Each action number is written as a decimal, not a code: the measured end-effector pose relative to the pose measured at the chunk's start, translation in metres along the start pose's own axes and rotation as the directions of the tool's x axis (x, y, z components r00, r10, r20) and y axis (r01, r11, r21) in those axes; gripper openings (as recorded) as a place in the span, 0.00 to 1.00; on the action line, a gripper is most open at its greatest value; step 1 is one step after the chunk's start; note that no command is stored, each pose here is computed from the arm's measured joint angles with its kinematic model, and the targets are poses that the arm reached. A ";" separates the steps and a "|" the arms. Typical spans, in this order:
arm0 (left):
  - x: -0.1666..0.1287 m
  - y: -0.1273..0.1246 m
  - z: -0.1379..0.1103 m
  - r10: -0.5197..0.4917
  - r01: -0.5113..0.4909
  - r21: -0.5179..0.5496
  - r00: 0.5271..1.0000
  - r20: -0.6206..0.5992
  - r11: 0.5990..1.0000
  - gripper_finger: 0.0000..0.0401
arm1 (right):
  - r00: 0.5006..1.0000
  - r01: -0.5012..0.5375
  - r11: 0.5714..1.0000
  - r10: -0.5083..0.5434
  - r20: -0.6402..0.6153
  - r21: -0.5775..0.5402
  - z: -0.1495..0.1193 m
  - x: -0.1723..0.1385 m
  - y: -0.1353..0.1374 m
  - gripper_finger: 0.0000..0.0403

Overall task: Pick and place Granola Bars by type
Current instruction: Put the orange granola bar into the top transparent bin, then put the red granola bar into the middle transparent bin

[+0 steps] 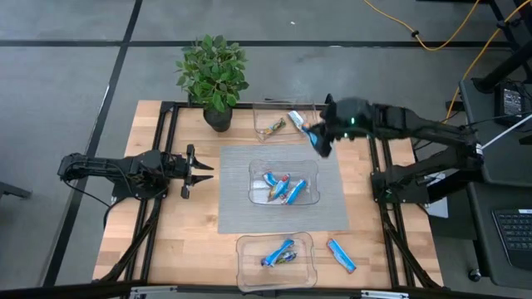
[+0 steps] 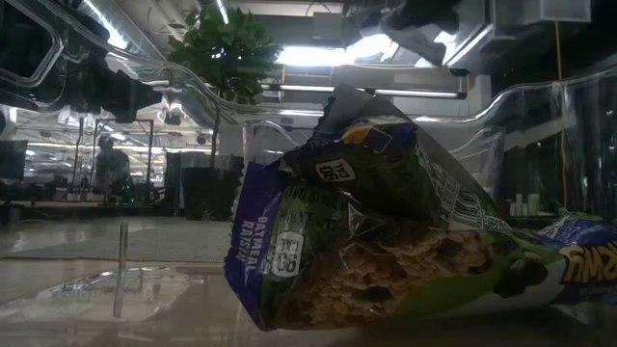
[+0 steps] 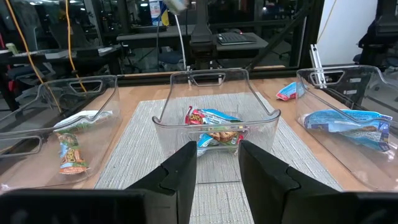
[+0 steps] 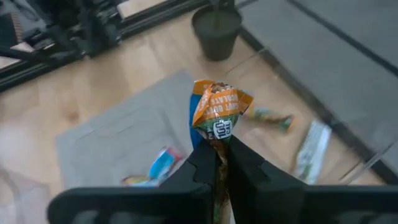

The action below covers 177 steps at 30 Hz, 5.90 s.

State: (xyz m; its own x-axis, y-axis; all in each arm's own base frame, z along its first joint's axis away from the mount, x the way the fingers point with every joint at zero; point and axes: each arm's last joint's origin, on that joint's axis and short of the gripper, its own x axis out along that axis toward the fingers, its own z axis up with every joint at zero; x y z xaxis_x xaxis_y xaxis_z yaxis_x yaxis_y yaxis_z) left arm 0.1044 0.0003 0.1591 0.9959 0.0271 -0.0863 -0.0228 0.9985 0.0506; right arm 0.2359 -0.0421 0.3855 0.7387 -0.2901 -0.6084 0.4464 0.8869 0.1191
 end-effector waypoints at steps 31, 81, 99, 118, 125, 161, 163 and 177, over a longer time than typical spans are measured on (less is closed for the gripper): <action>0.000 0.000 0.000 0.000 0.000 0.000 1.000 0.000 1.000 0.28 | 0.975 -0.075 0.968 0.020 -0.223 -0.241 0.084 0.100 -0.131 0.06; 0.000 0.000 0.000 0.000 0.000 0.000 1.000 0.000 1.000 0.28 | 0.865 -0.119 0.980 0.025 -0.501 -0.157 0.047 0.212 -0.151 0.37; 0.000 0.000 0.000 0.000 0.000 0.000 1.000 0.000 1.000 0.28 | 0.861 -0.083 0.987 0.000 -0.508 -0.140 0.053 0.111 -0.047 0.30; 0.000 0.000 0.000 0.000 0.000 0.000 1.000 0.000 1.000 0.28 | 0.861 -0.048 0.995 0.087 -0.501 0.090 -0.097 0.001 0.070 0.29; 0.000 0.000 0.000 0.000 0.000 0.000 1.000 0.000 1.000 0.28 | 0.860 -0.030 0.982 0.119 -0.496 0.184 -0.132 -0.026 0.106 0.29; 0.000 0.000 0.000 0.000 0.000 0.000 1.000 0.000 1.000 0.28 | 0.688 0.156 0.976 0.004 -0.726 0.154 -0.273 -0.010 0.213 0.29; 0.000 0.000 0.000 0.000 0.000 0.000 1.000 0.000 1.000 0.28 | 0.691 0.161 0.974 0.003 -0.723 0.158 -0.274 -0.009 0.214 0.31; 0.000 0.000 0.000 0.000 0.000 0.000 1.000 0.000 1.000 0.28 | 0.709 0.184 0.968 -0.010 -0.705 0.171 -0.280 -0.002 0.213 0.78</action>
State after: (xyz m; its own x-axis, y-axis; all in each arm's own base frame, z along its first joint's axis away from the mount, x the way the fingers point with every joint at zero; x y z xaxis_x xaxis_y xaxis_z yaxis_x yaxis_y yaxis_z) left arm 0.1044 0.0003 0.1591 0.9959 0.0269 -0.0862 -0.0226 0.9985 0.0506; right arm 0.1880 0.2484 0.1920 0.1636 0.0386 -0.9858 0.6547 0.7433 0.1378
